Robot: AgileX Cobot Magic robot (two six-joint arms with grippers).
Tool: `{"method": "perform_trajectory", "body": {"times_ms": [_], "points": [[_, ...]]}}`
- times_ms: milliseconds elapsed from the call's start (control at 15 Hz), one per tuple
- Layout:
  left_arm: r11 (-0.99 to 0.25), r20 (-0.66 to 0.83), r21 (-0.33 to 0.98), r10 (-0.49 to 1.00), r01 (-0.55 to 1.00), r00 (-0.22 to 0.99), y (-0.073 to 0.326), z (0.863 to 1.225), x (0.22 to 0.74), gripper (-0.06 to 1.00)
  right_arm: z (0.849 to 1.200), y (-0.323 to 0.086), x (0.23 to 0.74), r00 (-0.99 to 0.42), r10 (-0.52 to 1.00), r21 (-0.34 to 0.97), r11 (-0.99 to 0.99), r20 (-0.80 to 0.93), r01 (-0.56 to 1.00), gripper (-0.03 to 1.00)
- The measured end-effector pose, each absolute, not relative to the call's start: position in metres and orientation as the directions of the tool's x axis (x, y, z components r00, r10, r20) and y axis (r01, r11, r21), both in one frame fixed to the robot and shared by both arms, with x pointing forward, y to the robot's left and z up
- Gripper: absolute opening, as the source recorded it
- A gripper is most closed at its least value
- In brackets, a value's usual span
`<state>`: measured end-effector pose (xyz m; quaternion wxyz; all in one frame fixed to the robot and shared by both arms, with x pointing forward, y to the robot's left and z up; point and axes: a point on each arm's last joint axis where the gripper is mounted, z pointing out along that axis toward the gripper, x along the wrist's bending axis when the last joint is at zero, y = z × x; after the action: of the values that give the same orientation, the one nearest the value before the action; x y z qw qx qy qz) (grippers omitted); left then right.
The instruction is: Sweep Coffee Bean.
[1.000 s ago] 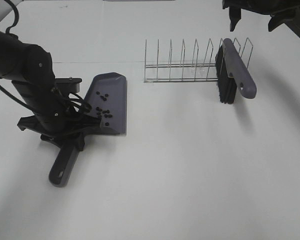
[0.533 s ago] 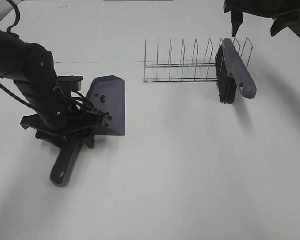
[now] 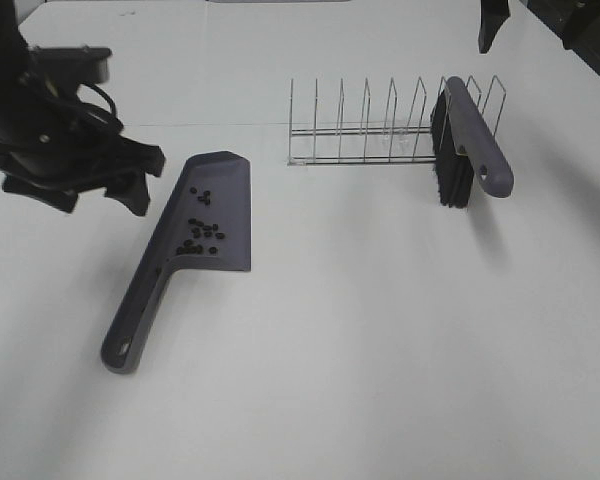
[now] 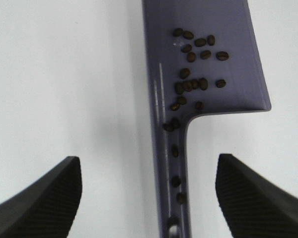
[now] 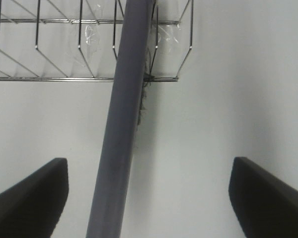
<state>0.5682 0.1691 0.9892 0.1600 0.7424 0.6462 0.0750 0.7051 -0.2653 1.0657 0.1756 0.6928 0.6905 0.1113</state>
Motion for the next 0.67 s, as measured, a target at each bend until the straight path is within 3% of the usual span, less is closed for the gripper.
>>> {"method": "perform_trajectory", "body": {"times_ms": [267, 667], "points": [[-0.152, -0.03, 0.384, 0.984, 0.911, 0.177, 0.19, 1.053, 0.534, 0.68, 1.077, -0.258, 0.696, -0.042, 0.999, 0.401, 0.044, -0.014, 0.915, 0.75], [-0.172, 0.004, 0.429, 0.982, 0.887, 0.188, 0.224, 1.129, 0.457, 0.68, 1.09, -0.261, 0.636, -0.066, 0.998, 0.333, 0.061, 0.004, 0.941, 0.72]]}}
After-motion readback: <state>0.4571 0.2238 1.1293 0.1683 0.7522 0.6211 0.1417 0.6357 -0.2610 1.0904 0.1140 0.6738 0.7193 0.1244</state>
